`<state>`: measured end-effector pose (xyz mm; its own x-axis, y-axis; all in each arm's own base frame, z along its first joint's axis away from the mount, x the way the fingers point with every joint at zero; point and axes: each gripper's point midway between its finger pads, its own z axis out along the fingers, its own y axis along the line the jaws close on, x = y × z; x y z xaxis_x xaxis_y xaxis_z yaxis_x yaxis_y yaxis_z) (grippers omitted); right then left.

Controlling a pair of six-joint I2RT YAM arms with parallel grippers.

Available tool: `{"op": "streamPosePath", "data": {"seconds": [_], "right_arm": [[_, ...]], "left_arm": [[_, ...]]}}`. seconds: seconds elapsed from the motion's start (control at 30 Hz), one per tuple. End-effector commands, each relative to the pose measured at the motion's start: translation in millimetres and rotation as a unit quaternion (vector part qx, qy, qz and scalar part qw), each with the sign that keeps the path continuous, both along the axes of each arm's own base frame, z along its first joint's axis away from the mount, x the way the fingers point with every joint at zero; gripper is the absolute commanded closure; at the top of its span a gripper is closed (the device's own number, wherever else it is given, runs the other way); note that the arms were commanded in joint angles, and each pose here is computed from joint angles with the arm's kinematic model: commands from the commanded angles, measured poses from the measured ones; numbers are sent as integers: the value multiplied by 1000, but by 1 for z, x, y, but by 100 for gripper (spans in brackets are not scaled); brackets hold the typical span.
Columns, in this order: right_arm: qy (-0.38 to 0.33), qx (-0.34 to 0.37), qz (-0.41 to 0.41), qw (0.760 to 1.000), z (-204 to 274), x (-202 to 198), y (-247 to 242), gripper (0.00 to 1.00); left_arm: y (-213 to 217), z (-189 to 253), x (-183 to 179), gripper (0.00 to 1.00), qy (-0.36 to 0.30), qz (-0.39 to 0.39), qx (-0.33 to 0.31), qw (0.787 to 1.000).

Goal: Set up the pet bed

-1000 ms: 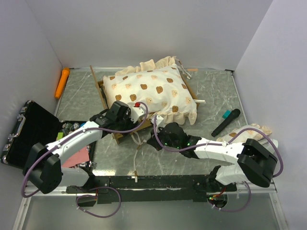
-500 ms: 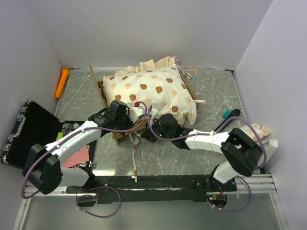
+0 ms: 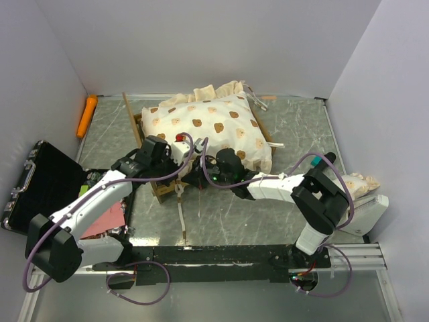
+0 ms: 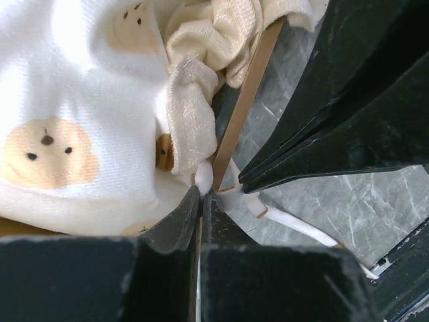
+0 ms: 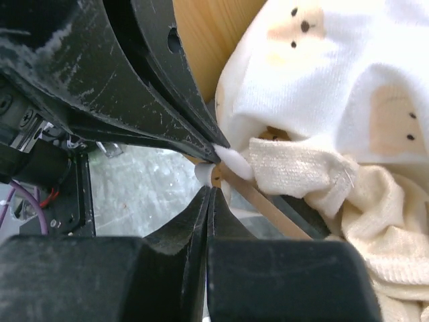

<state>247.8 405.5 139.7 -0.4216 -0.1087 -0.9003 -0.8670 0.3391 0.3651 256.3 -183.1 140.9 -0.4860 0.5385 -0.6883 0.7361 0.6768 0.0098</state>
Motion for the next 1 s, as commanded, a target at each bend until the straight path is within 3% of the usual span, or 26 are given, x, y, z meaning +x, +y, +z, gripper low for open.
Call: {"op": "streamPosePath", "data": {"seconds": [0.0, 0.1, 0.43, 0.7, 0.87, 0.97], "right_arm": [[17, 4, -23, 1000, 2, 14, 6, 100], [24, 1, -20, 999, 0, 17, 10, 100], [35, -43, -51, 997, -27, 36, -5, 100], [10, 22, 58, 998, -4, 7, 14, 100], [30, 53, 163, 985, -2, -26, 21, 100], [36, 69, 187, 979, -2, -34, 23, 100]], "left_arm": [[-37, 29, -17, 99, -46, -140, -40, 988], [-45, 33, -28, 99, -23, -171, -63, 983], [-42, 46, -44, 99, -31, -195, -80, 977], [-41, 37, -35, 99, -27, -176, -65, 982], [-50, 39, -35, 99, -19, -191, -87, 977], [-49, 37, -27, 99, -25, -182, -88, 979]]}}
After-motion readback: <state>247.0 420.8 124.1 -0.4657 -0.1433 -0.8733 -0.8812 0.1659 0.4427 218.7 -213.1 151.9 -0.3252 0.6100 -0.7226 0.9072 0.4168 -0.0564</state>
